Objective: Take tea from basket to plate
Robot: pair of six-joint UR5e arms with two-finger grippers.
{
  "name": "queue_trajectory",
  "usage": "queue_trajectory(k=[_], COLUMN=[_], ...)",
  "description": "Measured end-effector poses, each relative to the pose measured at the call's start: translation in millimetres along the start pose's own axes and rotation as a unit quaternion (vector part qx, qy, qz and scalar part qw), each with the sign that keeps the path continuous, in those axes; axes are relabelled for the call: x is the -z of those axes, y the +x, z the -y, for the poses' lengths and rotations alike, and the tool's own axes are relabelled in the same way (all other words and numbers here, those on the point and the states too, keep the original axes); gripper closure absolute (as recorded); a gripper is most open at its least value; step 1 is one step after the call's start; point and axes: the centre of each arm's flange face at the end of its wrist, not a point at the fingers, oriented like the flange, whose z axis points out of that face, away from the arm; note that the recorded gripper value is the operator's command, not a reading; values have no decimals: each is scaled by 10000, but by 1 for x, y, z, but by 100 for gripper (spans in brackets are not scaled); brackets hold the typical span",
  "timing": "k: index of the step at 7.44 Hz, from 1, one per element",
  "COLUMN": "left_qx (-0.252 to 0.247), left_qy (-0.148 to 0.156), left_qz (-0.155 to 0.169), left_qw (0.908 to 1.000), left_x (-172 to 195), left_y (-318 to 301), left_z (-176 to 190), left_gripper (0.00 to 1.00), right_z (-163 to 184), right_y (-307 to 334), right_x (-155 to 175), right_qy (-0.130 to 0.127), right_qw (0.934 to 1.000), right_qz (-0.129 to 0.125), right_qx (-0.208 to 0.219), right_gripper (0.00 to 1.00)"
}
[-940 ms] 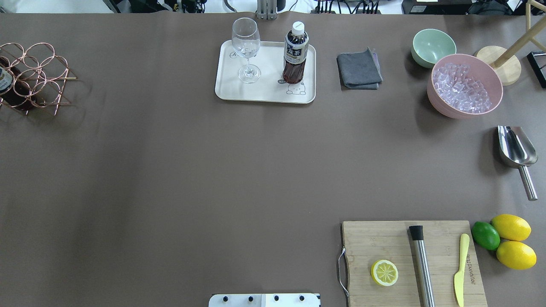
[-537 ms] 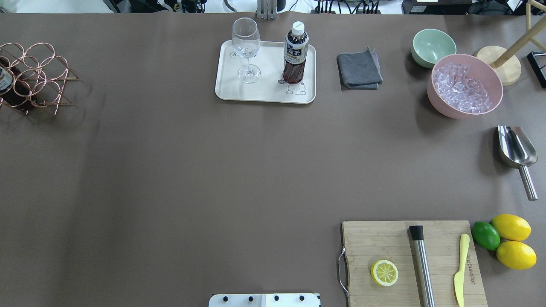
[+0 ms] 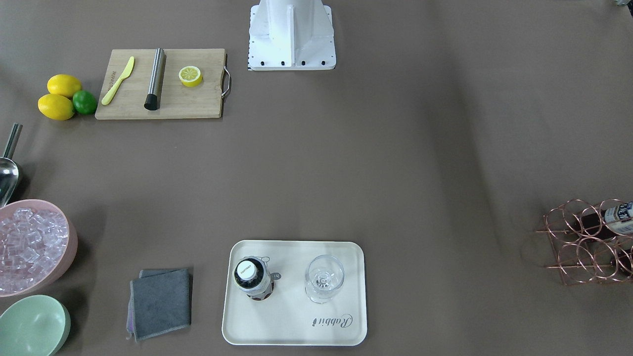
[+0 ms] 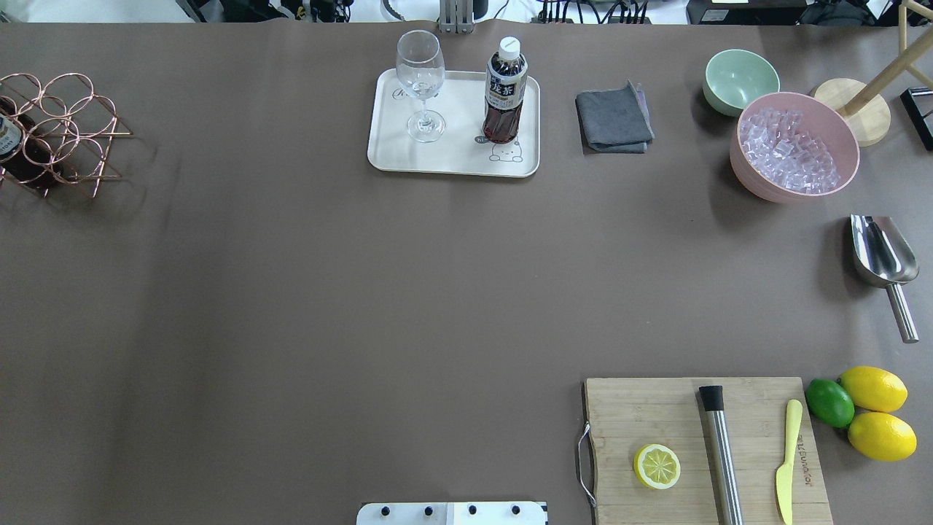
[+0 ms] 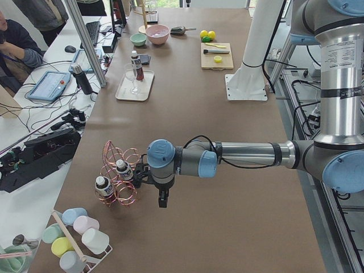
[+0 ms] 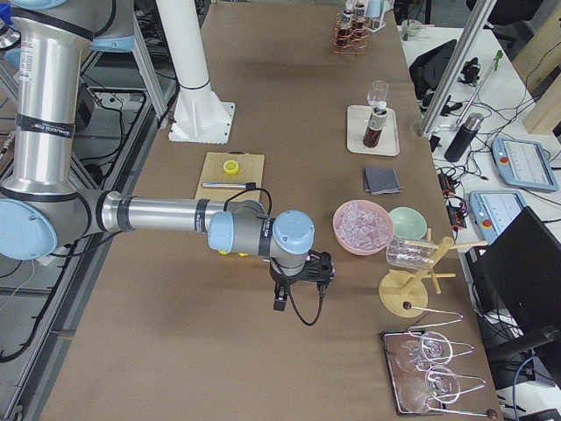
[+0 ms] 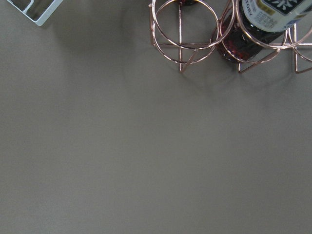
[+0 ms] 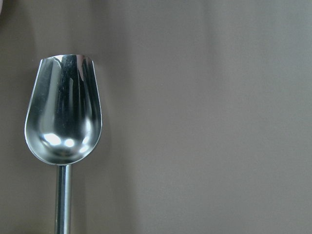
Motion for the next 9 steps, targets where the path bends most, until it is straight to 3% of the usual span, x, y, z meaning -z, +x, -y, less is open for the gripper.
queue_trajectory(k=[9], left_qx=[-48], left_qy=[70], left_qz=[3], left_qw=[10000], left_x=[6], left_y=[3], left_z=[5], left_gripper=[2], right_z=[-2], right_y=[3], right_x=[1], right_qy=[15], right_qw=[10000], right_qz=[3], right_qx=[-32], right_gripper=[0])
